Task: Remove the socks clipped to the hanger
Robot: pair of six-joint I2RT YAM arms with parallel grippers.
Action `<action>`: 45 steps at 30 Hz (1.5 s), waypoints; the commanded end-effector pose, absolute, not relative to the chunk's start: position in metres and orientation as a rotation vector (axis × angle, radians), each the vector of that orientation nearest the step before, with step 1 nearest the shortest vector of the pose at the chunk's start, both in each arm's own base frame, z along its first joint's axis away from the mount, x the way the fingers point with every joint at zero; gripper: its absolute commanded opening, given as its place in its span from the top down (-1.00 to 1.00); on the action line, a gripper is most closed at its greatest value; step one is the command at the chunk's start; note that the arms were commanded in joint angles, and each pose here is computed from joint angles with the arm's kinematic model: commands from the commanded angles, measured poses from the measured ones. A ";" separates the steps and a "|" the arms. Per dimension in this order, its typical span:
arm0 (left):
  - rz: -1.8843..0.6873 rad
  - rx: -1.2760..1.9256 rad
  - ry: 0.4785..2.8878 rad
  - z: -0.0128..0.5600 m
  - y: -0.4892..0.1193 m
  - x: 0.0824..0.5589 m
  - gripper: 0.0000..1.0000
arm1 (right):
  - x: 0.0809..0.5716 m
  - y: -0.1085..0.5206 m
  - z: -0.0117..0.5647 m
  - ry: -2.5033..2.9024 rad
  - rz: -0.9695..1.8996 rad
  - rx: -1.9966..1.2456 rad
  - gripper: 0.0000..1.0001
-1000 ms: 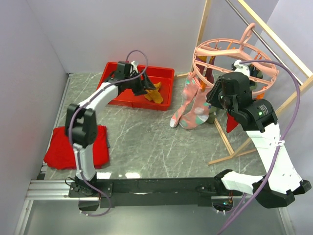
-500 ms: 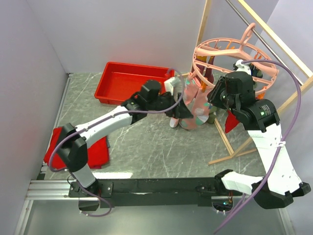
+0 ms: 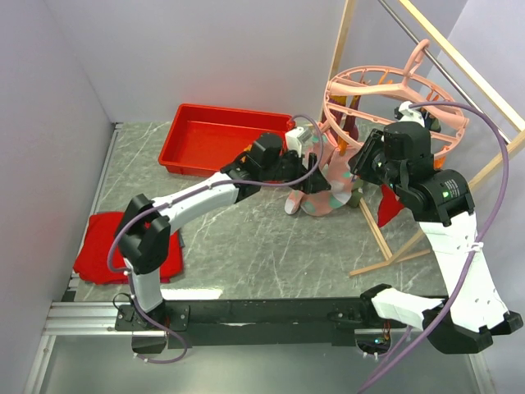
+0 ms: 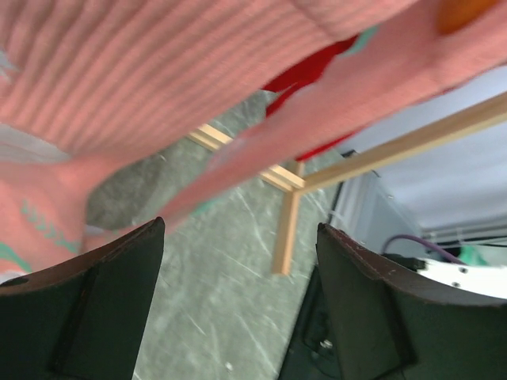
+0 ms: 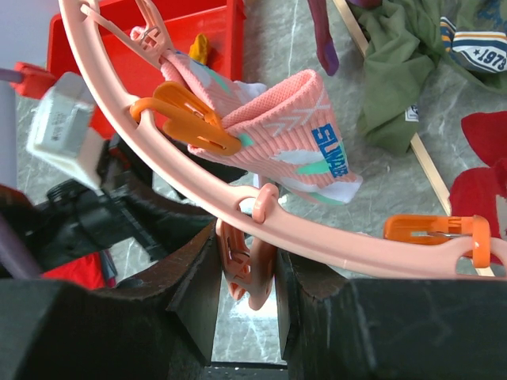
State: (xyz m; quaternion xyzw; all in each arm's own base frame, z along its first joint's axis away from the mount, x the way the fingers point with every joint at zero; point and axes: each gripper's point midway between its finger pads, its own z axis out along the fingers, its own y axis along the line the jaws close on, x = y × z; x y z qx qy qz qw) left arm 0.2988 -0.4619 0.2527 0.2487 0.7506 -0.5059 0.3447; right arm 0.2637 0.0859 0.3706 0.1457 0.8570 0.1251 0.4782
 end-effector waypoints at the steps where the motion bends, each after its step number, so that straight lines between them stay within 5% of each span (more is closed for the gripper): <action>1: -1.282 0.676 1.765 0.283 -0.479 0.316 -0.66 | 0.256 0.084 0.383 2.059 0.338 0.343 1.00; 7: -1.268 0.670 1.751 0.265 -0.493 0.326 -0.79 | 0.257 0.087 0.382 2.069 0.354 0.330 1.00; 11: -1.323 0.673 1.778 0.259 -0.504 0.326 -0.65 | 0.256 0.084 0.382 2.068 0.342 0.326 1.00; 14: -1.372 0.664 1.794 0.259 -0.508 0.322 -0.35 | 0.255 0.082 0.382 2.068 0.341 0.326 1.00; 18: -1.448 0.646 1.827 0.265 -0.512 0.315 0.39 | 0.254 0.081 0.382 2.070 0.339 0.321 1.00; 21: -1.531 0.653 1.873 0.267 -0.512 0.301 0.71 | 0.252 0.079 0.380 2.077 0.339 0.320 1.00; 28: -1.683 0.637 1.945 0.283 -0.485 0.254 0.91 | 0.248 0.074 0.366 2.116 0.313 0.309 0.89; 34: -1.720 0.700 1.922 0.315 -0.473 0.216 0.86 | 0.240 0.061 0.355 2.137 0.243 0.302 0.63; 37: -1.764 0.714 1.910 0.329 -0.471 0.202 0.85 | 0.234 0.059 0.356 2.142 0.231 0.276 0.34; 40: -1.801 0.710 1.914 0.335 -0.470 0.193 0.85 | 0.225 0.057 0.358 2.150 0.230 0.241 -0.09; 41: -1.805 0.709 1.917 0.336 -0.470 0.191 0.85 | 0.222 0.059 0.358 2.156 0.247 0.227 -0.46; 45: -1.814 0.703 1.927 0.339 -0.468 0.184 0.84 | 0.200 0.067 0.352 2.206 0.317 0.171 -0.81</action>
